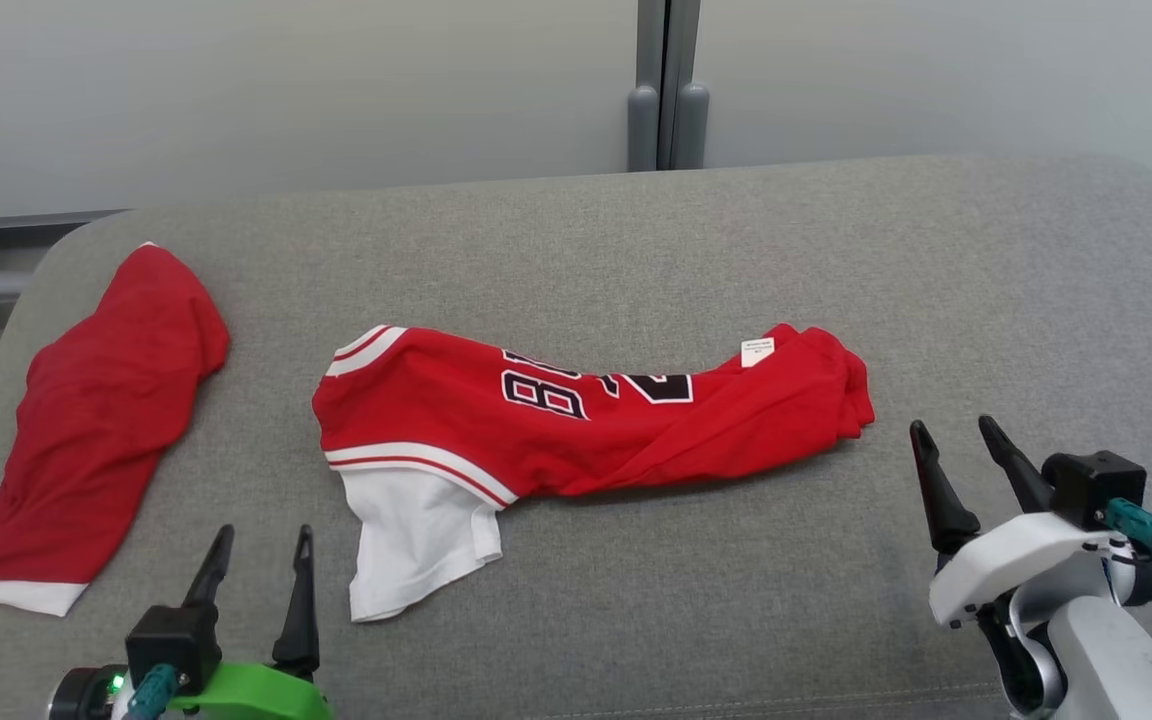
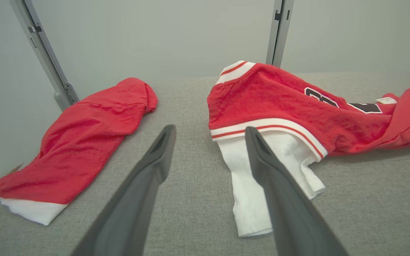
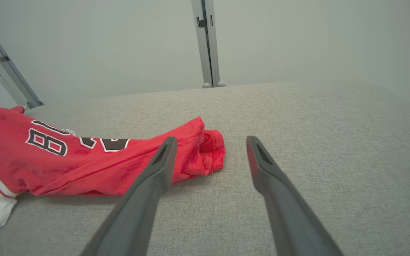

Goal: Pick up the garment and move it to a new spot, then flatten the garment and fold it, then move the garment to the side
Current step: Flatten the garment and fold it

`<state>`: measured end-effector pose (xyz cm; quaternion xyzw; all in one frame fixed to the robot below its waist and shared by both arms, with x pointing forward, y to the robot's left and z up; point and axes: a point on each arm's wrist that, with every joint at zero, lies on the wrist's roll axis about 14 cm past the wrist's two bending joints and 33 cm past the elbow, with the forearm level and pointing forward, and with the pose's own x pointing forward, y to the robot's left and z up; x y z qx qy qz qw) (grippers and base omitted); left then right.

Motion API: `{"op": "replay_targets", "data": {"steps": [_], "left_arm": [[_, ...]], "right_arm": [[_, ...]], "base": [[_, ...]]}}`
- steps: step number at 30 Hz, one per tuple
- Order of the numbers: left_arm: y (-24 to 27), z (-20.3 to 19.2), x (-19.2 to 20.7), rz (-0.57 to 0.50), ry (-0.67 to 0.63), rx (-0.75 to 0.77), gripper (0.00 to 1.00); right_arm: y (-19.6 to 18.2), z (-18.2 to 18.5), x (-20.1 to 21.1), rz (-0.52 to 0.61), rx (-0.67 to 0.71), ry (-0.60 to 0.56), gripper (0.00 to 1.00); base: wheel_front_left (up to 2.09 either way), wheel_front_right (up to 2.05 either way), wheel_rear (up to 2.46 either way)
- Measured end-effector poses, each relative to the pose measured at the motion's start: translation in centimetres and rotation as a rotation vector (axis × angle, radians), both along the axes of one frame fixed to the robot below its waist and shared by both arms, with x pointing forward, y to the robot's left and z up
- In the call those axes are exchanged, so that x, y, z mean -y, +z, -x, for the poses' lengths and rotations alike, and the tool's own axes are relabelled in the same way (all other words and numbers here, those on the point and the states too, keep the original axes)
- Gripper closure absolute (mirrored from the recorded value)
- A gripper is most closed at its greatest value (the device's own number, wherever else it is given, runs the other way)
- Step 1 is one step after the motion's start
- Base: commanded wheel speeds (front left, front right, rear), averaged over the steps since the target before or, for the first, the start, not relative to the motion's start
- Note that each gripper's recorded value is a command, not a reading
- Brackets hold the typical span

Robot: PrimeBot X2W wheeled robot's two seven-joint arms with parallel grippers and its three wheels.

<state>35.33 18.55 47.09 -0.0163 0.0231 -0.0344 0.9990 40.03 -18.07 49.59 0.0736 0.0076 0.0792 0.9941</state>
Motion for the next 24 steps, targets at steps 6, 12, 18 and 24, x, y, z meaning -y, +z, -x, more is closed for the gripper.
{"op": "replay_targets", "data": {"steps": [6,12,18,24], "left_arm": [[-3.2,-0.6,1.2,0.055,-0.036,-0.112,0.00],[-6.2,-1.1,2.3,0.093,-0.061,-0.216,0.00],[-8.4,-1.2,3.4,0.112,-0.091,-0.295,0.00],[-10.0,-0.7,3.2,0.111,-0.088,-0.350,0.00]], "right_arm": [[-1.1,-2.2,-0.8,0.013,-0.052,0.025,0.00],[-2.3,-4.4,-1.7,0.030,-0.102,0.048,0.00],[-3.6,-6.1,-2.4,0.037,-0.154,0.063,0.00],[-5.1,-7.2,-2.9,0.042,-0.205,0.073,0.00]], "base": [[0.00,0.00,0.00],[0.00,0.00,0.00],[0.00,0.00,0.00],[0.00,0.00,0.00]]}}
